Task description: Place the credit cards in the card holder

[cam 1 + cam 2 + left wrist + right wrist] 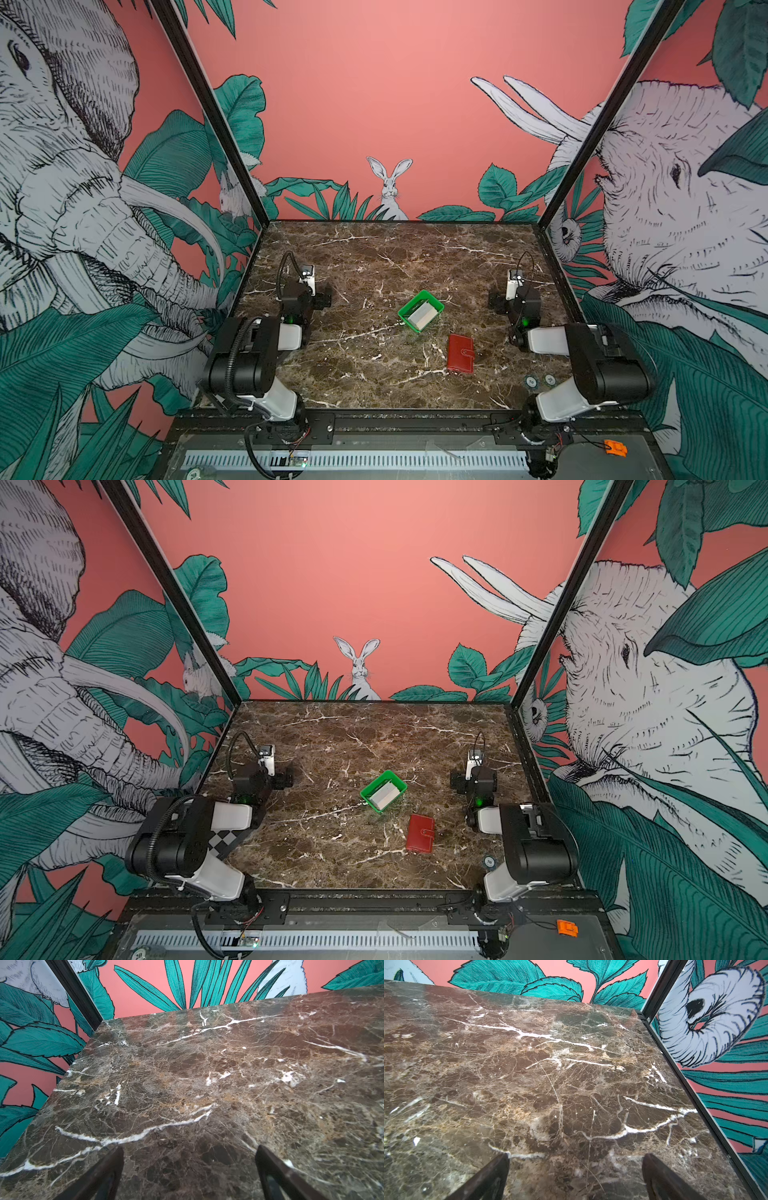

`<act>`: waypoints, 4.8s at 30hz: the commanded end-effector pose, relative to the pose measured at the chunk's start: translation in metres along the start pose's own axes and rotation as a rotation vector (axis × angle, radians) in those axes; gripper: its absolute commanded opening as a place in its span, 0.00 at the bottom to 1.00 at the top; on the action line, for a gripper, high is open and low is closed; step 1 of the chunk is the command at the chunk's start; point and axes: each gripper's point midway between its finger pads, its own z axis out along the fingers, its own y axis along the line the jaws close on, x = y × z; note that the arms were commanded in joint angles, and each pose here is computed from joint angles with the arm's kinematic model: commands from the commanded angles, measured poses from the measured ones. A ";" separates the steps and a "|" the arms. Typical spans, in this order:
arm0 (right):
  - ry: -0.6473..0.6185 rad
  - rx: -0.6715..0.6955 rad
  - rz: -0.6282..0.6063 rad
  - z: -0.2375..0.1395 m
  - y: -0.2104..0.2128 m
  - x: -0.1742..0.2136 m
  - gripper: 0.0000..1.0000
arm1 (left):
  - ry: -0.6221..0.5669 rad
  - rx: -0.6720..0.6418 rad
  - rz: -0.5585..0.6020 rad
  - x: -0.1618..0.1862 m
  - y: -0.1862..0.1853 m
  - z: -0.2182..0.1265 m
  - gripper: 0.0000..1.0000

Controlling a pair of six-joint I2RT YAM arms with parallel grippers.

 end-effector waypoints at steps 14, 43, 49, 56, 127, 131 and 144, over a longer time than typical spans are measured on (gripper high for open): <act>-0.055 -0.006 0.000 0.000 0.000 -0.019 0.98 | -0.020 0.001 0.010 -0.009 0.002 -0.001 0.99; -0.055 -0.006 0.000 0.000 0.000 -0.018 0.98 | -0.024 0.001 0.011 -0.009 0.002 -0.002 0.99; -0.055 -0.006 0.000 0.000 0.000 -0.019 0.98 | -0.023 0.001 0.010 -0.009 0.002 -0.002 0.99; -0.056 -0.008 0.001 0.001 0.000 -0.019 0.98 | -0.022 0.002 0.010 -0.009 0.002 -0.001 0.99; 0.489 -0.442 0.328 -0.159 0.155 -0.006 0.83 | 0.503 0.707 -0.539 -0.033 -0.215 -0.145 0.97; 0.559 -0.466 0.354 -0.159 0.167 0.010 0.74 | 0.534 0.723 -0.506 -0.030 -0.228 -0.139 0.96; 0.676 -0.563 0.454 -0.140 0.217 0.030 0.45 | 0.522 0.833 -0.620 -0.034 -0.266 -0.113 0.86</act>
